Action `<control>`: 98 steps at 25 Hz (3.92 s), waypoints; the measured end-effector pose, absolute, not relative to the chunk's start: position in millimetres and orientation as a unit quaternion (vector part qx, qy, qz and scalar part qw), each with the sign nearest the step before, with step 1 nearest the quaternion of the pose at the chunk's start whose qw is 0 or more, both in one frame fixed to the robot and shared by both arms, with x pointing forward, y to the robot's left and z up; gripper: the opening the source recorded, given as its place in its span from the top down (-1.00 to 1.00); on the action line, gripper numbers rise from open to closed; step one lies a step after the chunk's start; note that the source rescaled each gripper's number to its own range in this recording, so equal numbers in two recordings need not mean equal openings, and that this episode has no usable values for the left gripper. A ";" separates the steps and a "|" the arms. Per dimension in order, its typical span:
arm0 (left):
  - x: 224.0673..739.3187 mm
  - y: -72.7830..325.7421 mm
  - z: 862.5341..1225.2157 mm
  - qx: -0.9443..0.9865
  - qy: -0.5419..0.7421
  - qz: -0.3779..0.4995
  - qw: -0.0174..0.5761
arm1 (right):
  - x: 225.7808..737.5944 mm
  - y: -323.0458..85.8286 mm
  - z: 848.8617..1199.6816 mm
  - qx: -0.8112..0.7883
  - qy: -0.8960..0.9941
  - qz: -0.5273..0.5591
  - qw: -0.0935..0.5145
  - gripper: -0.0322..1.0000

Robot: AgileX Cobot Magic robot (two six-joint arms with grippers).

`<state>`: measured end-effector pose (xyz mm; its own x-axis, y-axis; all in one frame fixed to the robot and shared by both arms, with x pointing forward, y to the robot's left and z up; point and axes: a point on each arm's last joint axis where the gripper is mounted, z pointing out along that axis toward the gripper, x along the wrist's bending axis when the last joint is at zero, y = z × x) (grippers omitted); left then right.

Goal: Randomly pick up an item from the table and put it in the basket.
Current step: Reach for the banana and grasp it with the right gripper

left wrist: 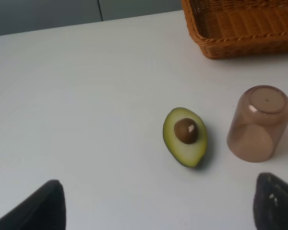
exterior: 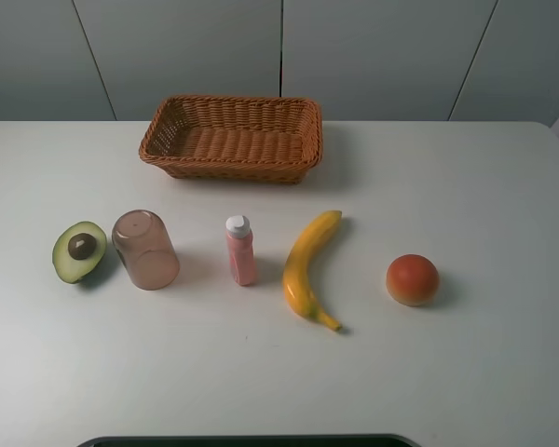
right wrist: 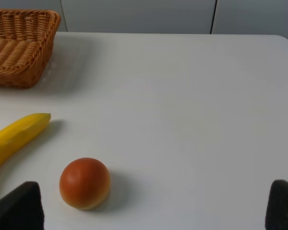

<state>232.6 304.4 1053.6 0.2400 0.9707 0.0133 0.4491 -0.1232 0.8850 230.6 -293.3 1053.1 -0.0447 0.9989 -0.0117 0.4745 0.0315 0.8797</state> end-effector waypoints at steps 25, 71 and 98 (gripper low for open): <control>232.6 304.4 1053.6 0.676 0.525 0.323 0.404 | 230.6 -293.3 1053.1 0.591 0.623 0.367 0.358 -1.00; 232.6 304.4 1053.6 0.678 0.523 0.325 0.402 | 432.0 -228.3 1088.5 0.555 0.779 0.277 0.094 -1.00; 232.6 304.4 1053.6 0.678 0.523 0.325 0.402 | 467.4 -104.2 937.9 0.578 0.805 0.123 -0.051 -1.00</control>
